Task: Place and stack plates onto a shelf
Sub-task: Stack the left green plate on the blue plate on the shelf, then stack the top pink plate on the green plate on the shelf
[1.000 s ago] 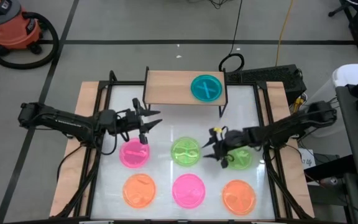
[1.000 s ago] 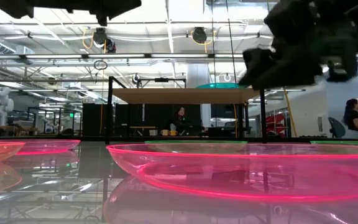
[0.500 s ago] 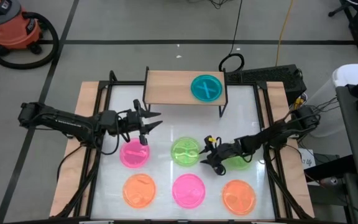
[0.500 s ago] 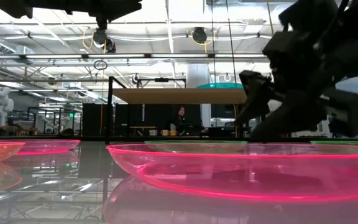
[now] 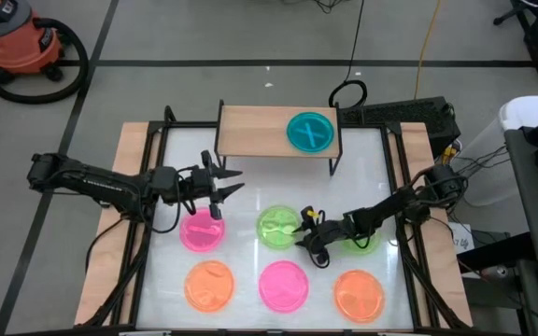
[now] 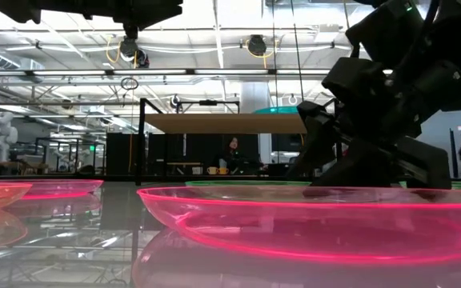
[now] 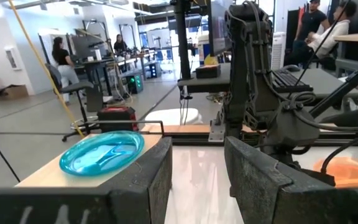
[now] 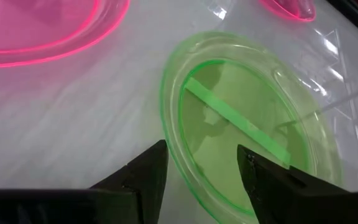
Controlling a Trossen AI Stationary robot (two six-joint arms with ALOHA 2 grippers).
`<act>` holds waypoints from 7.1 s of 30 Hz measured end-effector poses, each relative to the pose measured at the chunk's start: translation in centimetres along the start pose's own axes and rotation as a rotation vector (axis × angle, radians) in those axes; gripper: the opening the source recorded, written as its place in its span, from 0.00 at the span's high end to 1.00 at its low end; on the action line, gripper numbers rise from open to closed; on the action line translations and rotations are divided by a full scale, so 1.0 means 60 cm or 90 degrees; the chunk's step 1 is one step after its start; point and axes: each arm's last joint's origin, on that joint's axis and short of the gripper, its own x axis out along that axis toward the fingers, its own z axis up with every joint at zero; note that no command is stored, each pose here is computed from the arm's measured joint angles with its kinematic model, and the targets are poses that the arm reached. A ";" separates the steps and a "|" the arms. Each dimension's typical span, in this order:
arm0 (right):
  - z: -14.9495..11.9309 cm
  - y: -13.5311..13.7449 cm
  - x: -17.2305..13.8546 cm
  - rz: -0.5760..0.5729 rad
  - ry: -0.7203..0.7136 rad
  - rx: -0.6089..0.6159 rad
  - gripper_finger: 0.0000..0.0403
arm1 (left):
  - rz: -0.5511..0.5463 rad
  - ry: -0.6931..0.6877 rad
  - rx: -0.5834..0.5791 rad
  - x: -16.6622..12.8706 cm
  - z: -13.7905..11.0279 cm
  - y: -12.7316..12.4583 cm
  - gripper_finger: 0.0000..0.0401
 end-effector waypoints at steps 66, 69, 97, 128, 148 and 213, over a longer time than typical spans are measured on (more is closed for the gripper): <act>-0.022 -0.298 -0.195 -0.371 -0.037 0.081 1.00 | -0.001 0.011 0.015 0.000 -0.002 0.000 0.62; -0.025 -0.298 -0.186 -0.366 -0.028 0.082 0.99 | -0.001 0.011 0.015 0.000 -0.002 0.000 0.62; 0.058 -0.245 -0.225 -0.377 -0.192 0.093 0.70 | -0.059 0.252 0.006 -0.006 -0.006 -0.025 0.62; 0.063 -0.177 -0.210 -0.284 -0.277 0.157 0.70 | -0.159 0.830 -0.248 -0.022 -0.132 0.082 0.62; 0.065 -0.178 -0.211 -0.280 -0.296 0.195 0.70 | -0.198 0.931 -0.270 -0.012 -0.213 0.149 0.62; 0.059 -0.162 -0.206 -0.242 -0.300 0.251 0.70 | -0.246 0.920 -0.220 0.000 -0.227 0.119 0.81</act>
